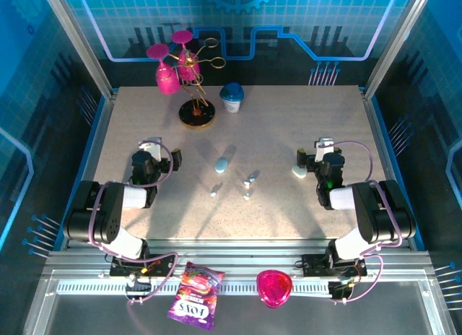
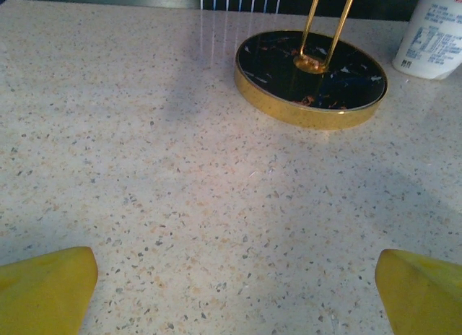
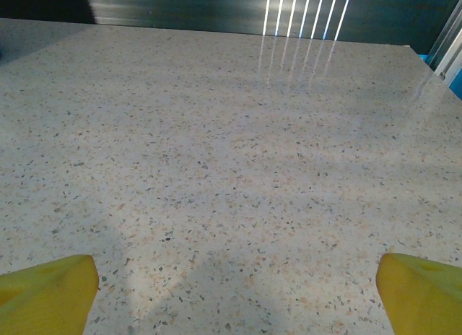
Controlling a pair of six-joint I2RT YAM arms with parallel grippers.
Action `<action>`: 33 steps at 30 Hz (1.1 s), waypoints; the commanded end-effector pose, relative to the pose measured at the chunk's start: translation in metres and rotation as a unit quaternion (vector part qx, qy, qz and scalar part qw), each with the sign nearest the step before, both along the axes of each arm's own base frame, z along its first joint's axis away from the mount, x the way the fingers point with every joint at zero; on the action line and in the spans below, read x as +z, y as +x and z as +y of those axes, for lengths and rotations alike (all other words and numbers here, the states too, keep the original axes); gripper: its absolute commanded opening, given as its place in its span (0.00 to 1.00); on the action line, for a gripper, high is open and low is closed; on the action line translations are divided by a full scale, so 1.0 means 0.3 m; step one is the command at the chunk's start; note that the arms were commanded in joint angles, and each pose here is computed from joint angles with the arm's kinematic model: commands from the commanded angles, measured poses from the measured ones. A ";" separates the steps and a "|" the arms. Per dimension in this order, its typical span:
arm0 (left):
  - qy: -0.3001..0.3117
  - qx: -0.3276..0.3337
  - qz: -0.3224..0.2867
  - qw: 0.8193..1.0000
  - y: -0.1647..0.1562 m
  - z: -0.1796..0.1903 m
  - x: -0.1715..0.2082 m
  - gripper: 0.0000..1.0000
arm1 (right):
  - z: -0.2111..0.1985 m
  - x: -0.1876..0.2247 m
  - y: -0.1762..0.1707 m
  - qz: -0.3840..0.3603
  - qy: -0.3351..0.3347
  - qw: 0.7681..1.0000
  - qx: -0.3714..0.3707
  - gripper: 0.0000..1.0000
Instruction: Insert the wireless bluetooth earbuds into the charging case
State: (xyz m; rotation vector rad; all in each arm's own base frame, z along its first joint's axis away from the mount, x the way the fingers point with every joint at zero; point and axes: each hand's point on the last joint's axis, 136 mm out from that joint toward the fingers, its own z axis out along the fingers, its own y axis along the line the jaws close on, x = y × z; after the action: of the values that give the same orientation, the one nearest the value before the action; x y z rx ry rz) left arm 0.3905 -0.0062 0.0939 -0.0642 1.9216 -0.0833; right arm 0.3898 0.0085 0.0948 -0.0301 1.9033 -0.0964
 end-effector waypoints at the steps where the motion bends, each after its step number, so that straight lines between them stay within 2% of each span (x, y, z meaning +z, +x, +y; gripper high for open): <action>1: 0.012 -0.002 -0.037 0.999 -0.025 -0.010 0.106 0.99 | 0.033 0.084 -0.011 -0.030 -0.009 0.999 0.018 1.00; 4: 0.020 -0.003 -0.040 0.999 -0.056 -0.034 0.163 0.99 | 0.048 0.139 -0.031 -0.028 -0.006 0.999 0.032 1.00; 8: 0.017 -0.038 -0.039 0.998 -0.085 -0.116 0.236 0.99 | 0.091 0.211 -0.061 -0.019 0.015 0.998 0.061 1.00; 12: 0.024 -0.101 -0.024 0.994 -0.113 -0.237 0.289 0.99 | 0.173 0.269 -0.089 -0.014 0.026 0.994 0.107 1.00; 14: 0.029 -0.155 -0.010 0.987 -0.131 -0.314 0.298 0.99 | 0.236 0.287 -0.108 -0.008 0.031 0.989 0.143 1.00; 16: 0.026 -0.200 0.029 0.979 -0.143 -0.372 0.286 0.99 | 0.311 0.294 -0.129 0.001 0.041 0.983 0.178 1.00; 19: 0.032 -0.188 0.079 0.978 -0.119 -0.379 0.269 0.99 | 0.411 0.294 -0.158 0.017 0.048 0.977 0.208 1.00; 23: 0.039 -0.193 0.103 0.975 -0.113 -0.443 0.232 0.99 | 0.514 0.286 -0.199 0.027 0.056 0.969 0.238 1.00; 33: 0.011 -0.188 0.191 0.963 -0.098 -0.645 0.064 0.98 | 0.624 0.175 -0.367 0.109 0.078 0.941 0.311 1.00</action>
State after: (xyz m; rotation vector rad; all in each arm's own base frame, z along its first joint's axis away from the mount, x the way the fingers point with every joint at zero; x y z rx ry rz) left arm 0.3546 -0.1914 0.1149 0.3911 2.2632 -0.3279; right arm 0.2999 0.1880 0.1559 -0.5144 1.9797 0.4321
